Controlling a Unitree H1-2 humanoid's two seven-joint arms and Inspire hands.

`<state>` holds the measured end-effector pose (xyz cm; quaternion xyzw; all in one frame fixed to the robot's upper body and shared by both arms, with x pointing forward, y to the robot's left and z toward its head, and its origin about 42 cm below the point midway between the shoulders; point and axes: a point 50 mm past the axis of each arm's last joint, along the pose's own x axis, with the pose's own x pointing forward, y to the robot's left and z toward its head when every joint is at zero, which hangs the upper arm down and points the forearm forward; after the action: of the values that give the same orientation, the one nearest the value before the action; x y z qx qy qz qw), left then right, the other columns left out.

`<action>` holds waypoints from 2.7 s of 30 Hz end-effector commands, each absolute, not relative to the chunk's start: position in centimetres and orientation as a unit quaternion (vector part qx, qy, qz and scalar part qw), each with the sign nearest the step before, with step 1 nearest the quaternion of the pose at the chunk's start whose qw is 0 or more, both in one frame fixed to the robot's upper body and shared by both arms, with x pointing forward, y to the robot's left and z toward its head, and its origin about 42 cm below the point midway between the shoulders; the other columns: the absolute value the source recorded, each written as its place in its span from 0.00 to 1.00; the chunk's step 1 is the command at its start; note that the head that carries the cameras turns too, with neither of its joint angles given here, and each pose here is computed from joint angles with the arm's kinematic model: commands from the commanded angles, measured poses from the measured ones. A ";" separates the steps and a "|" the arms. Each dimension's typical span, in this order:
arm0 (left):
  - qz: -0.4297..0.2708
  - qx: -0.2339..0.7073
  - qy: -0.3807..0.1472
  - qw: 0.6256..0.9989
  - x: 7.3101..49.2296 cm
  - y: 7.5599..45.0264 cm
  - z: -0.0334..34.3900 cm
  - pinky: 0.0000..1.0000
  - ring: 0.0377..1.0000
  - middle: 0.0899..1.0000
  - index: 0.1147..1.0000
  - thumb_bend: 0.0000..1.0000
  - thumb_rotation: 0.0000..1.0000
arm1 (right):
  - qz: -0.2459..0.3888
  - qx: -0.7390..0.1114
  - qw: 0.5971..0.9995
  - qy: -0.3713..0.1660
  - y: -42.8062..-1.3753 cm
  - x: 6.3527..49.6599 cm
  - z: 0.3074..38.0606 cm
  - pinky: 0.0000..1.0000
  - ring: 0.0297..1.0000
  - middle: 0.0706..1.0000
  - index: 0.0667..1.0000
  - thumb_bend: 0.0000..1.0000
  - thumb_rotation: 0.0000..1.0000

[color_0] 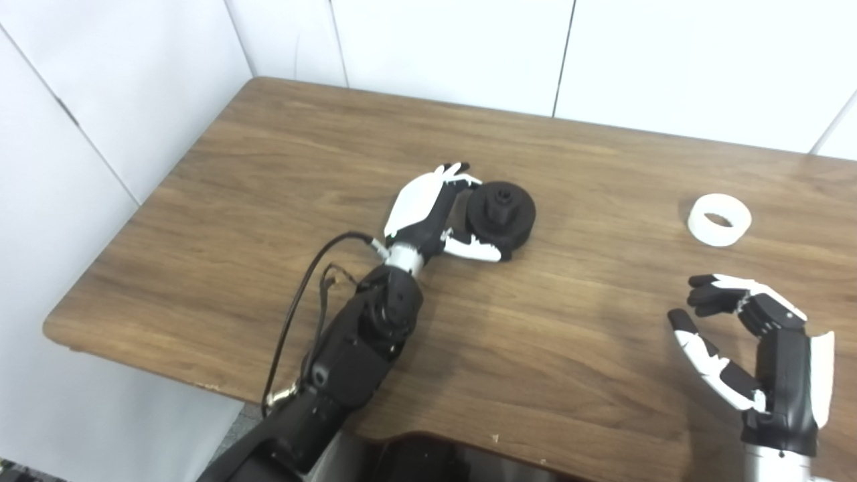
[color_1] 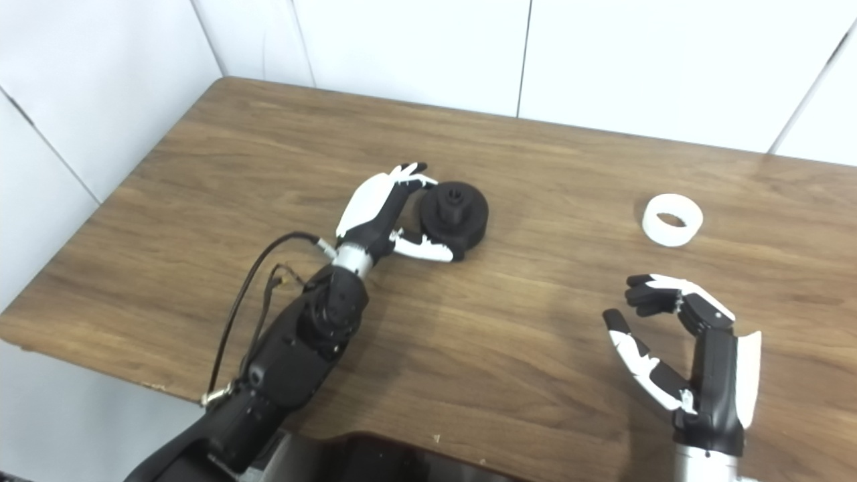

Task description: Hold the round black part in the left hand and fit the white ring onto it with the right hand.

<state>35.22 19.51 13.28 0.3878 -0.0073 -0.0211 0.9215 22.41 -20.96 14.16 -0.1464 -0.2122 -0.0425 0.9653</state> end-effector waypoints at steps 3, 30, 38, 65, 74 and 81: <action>-0.042 0.379 -0.038 0.924 33.6 18.2 14.6 0.96 1.00 0.96 0.54 0.83 0.29 | -0.066 -0.105 0.970 -0.207 -18.8 21.5 14.2 0.45 0.50 0.56 0.46 0.50 0.15; -0.140 0.418 -0.066 0.895 26.2 13.8 14.0 1.00 1.00 0.95 0.55 0.89 0.33 | -0.069 -0.109 0.971 -0.202 -18.6 21.4 14.5 0.45 0.51 0.56 0.46 0.50 0.15; -0.143 0.411 -0.066 0.898 25.9 13.5 14.2 1.00 1.00 0.96 0.55 0.89 0.30 | -0.071 -0.111 0.971 -0.199 -18.5 21.3 14.5 0.45 0.51 0.57 0.46 0.50 0.15; -0.151 0.404 -0.067 0.900 25.8 18.7 14.3 1.00 1.00 0.95 0.53 0.86 0.25 | -0.132 -0.140 0.958 -0.215 -18.4 23.6 16.2 0.42 0.49 0.56 0.46 0.49 0.14; -0.149 0.401 -0.067 0.901 25.8 18.8 14.4 1.00 1.00 0.94 0.53 0.87 0.23 | -0.133 -0.241 0.940 -0.204 -22.7 26.9 19.5 0.54 0.65 0.68 0.46 0.50 0.16; -0.148 0.399 -0.065 0.903 25.7 19.1 14.5 1.00 1.00 0.94 0.53 0.86 0.23 | -0.126 -0.318 0.920 -0.193 -23.7 30.1 22.0 0.67 0.78 0.77 0.46 0.50 0.16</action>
<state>25.54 18.67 13.41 0.3948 -0.0442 -0.1563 0.9043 29.11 -23.38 19.93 -0.3016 -0.1647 -0.1212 0.9312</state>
